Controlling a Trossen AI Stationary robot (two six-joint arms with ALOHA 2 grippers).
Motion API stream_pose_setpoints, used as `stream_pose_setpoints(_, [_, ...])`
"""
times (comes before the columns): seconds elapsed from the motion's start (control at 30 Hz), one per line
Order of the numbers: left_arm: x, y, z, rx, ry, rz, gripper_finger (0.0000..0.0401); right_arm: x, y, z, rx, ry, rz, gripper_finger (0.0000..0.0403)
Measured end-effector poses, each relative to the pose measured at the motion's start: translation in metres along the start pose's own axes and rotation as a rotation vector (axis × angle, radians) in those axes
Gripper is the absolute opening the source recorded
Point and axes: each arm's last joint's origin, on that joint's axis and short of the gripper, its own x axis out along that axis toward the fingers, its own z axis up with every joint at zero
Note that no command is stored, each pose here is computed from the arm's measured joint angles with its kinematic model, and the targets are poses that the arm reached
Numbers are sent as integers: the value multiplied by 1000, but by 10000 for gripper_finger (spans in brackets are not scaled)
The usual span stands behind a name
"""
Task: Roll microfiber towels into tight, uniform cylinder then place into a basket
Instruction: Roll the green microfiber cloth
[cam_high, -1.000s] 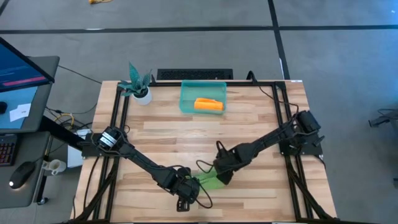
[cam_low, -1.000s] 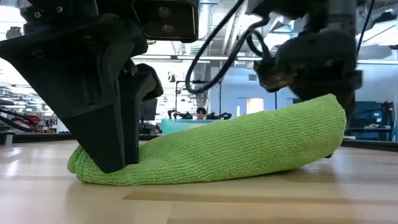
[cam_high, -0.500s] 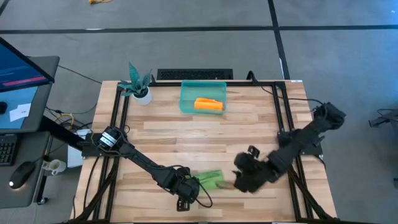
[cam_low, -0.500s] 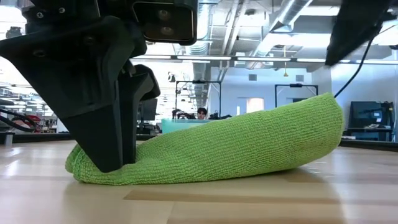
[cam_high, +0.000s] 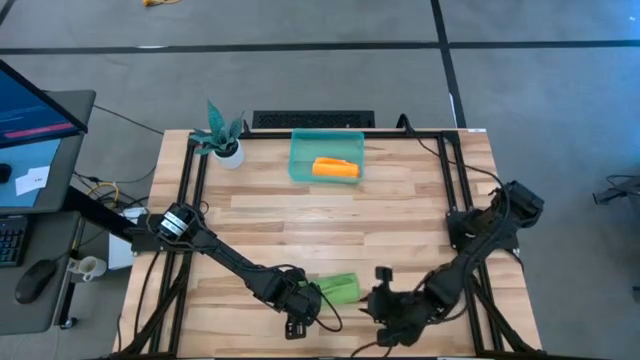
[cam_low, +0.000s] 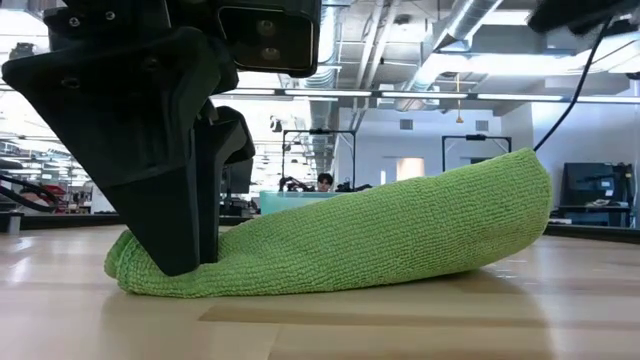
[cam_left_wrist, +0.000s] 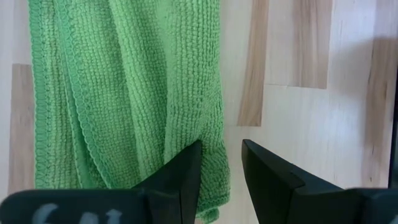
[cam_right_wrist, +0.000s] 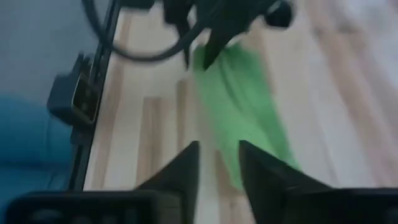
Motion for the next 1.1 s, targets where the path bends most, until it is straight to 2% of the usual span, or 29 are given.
stream_pose_setpoints(0.17, [0, 0, 0, 0, 0, -1, 112, 17, -7, 2, -2, 84, 82, 28])
stream_pose_setpoints(0.2, [0, 0, 0, 0, 0, -1, 112, 20, -9, 4, 9, 92, 94, 16])
stream_pose_setpoints(0.43, [0, 0, 0, 0, -1, 0, 112, 30, -23, 13, 61, 141, 154, 16])
stream_pose_setpoints(0.53, [0, 0, 0, 0, -1, 0, 112, 45, -23, 10, 69, 159, 164, 6])
stream_pose_setpoints(0.63, [0, 0, 0, 0, -2, 3, 112, 58, -18, 6, 72, 177, 211, 12])
stream_pose_setpoints(0.77, [0, 0, 0, 0, -3, 3, 112, 73, -20, -6, 71, 238, 176, 17])
stream_pose_setpoints(0.93, [0, 0, 0, -2, -3, 3, 112, 77, -27, -2, 89, 216, 133, 5])
stream_pose_setpoints(1.1, [0, 0, 0, -4, -2, 3, 112, 80, -34, -2, 122, 235, 92, 10])
